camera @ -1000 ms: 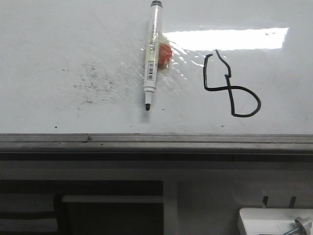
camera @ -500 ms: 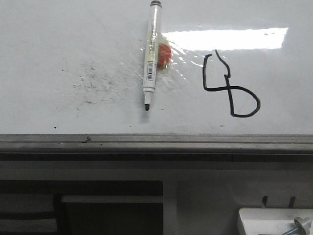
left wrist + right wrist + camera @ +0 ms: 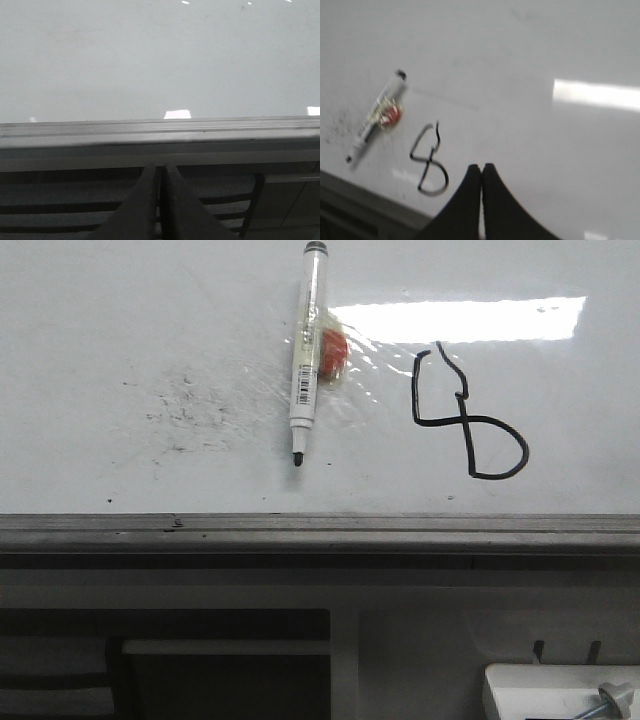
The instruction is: Write number 8 on whiteboard
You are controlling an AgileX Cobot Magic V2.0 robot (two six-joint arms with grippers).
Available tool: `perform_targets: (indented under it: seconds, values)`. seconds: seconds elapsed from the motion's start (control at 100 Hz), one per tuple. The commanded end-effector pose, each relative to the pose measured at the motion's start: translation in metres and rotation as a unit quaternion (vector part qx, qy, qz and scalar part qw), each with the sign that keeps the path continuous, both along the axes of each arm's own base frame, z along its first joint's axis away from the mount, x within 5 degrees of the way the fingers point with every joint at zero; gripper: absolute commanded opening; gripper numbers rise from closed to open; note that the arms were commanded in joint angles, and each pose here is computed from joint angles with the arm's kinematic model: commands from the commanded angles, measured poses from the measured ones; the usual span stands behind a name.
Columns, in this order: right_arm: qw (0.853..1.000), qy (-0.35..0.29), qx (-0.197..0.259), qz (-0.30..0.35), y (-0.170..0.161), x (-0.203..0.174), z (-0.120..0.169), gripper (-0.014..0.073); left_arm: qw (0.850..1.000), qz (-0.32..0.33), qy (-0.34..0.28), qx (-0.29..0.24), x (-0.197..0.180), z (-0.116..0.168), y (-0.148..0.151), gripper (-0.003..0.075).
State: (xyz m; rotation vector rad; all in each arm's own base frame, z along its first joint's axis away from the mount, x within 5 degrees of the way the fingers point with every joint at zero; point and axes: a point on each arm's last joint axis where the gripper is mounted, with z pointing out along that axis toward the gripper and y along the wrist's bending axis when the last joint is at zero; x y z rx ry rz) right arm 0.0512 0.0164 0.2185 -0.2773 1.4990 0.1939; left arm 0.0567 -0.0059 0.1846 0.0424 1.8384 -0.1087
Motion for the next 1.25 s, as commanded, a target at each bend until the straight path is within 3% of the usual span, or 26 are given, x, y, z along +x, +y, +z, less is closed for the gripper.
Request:
perform_targets:
  seconds: [0.0, 0.14, 0.31, 0.38, 0.53, 0.62, 1.24]
  values:
    - [0.994, 0.065, 0.06, -0.065, -0.008, 0.001, -0.009, -0.0064, 1.0, 0.003, -0.011, -0.006, 0.002, -0.007, 0.0, -0.002]
    - [0.987, 0.08, 0.06, -0.127, -0.014, 0.004, -0.028, -0.0064, 1.0, 0.003, -0.011, -0.006, 0.002, -0.007, 0.0, -0.002]
    - [0.977, 0.091, 0.058, -0.186, -0.021, 0.004, -0.03, -0.0064, 1.0, 0.003, -0.011, -0.006, 0.002, -0.007, 0.0, -0.002]
    - [0.976, 0.094, 0.053, -0.19, -0.022, 0.004, -0.031, -0.0064, 1.0, 0.003, -0.011, -0.006, 0.002, -0.007, 0.0, -0.002]
    - [0.975, 0.109, -0.02, -0.192, -0.023, 0.002, -0.036, -0.0064, 1.0, 0.003, -0.011, -0.006, 0.002, -0.007, 0.0, -0.002]
    - [0.973, 0.121, -0.039, -0.192, -0.023, 0.002, -0.038, -0.0064, 1.0, 0.003, -0.011, -0.006, 0.002, -0.007, 0.0, -0.002]
    - [0.973, 0.121, -0.04, -0.192, -0.023, 0.002, -0.038, -0.0064, 1.0, 0.003, -0.011, -0.006, 0.002, -0.007, 0.0, -0.002]
